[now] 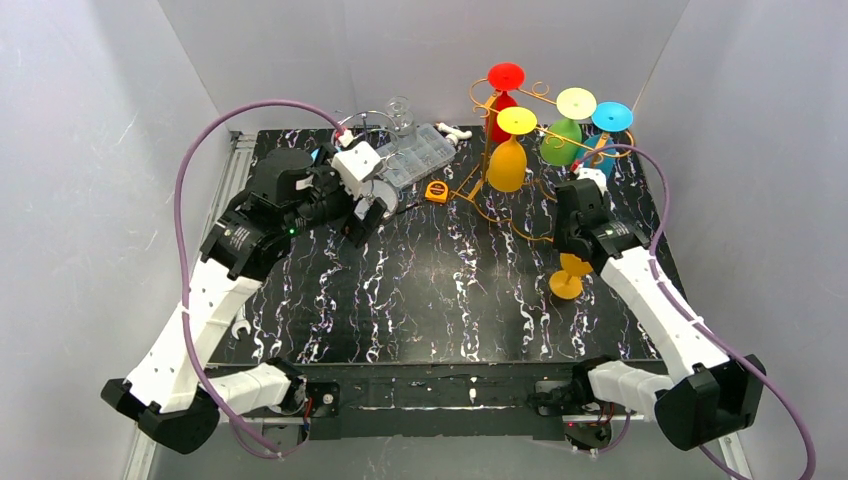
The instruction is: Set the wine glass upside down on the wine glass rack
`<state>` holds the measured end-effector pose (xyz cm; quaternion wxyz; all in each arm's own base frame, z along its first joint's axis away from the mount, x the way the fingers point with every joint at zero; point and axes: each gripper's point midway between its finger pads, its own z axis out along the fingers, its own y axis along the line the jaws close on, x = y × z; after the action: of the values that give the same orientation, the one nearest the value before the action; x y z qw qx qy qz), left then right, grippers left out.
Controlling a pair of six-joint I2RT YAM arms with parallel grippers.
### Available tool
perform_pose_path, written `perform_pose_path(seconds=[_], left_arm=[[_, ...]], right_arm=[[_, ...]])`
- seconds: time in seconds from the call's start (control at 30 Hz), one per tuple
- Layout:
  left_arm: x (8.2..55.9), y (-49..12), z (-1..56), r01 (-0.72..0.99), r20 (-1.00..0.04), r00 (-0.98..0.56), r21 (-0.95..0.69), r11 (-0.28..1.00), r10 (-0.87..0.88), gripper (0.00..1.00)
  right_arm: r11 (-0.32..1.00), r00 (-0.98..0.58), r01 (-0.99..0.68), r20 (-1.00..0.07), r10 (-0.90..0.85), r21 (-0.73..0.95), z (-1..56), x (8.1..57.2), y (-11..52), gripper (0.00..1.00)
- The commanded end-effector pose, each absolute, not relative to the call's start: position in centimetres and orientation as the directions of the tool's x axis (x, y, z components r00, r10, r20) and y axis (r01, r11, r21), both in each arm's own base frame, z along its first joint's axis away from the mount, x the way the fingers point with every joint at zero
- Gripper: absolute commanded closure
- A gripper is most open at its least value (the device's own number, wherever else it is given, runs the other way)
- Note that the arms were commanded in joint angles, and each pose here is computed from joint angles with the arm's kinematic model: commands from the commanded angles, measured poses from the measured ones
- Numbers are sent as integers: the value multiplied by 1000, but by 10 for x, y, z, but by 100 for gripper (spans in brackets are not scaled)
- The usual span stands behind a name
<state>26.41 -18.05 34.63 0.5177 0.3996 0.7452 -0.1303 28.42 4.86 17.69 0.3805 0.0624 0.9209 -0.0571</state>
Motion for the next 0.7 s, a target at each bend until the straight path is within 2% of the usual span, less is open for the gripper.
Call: perform_pose_path(seconds=[0.0,0.17,0.33,0.53,0.67], left_arm=[[243,-176,356,743,-892,-169,164,649,419,5],[234,-172,357,725,-896,-230,103,681,380,2],[231,-168,355,667,-898,-325,5,745,296,2],[216,-192,377,751,-918,-322,-99,653,232,2],[220,-212,382,746,-879,-439,-240,621,188,2]], right_arm=[[990,-675,120,-726,133,70,216,272,64,99],[958,-713,-53,-682,162,283,261,240,107,99],[775,-632,-320,-732,254,545,346,220,162,99],[595,-465,-517,-786,408,615,449,223,186,99],[542,-409,-580,-793,451,608,486,236,196,99]])
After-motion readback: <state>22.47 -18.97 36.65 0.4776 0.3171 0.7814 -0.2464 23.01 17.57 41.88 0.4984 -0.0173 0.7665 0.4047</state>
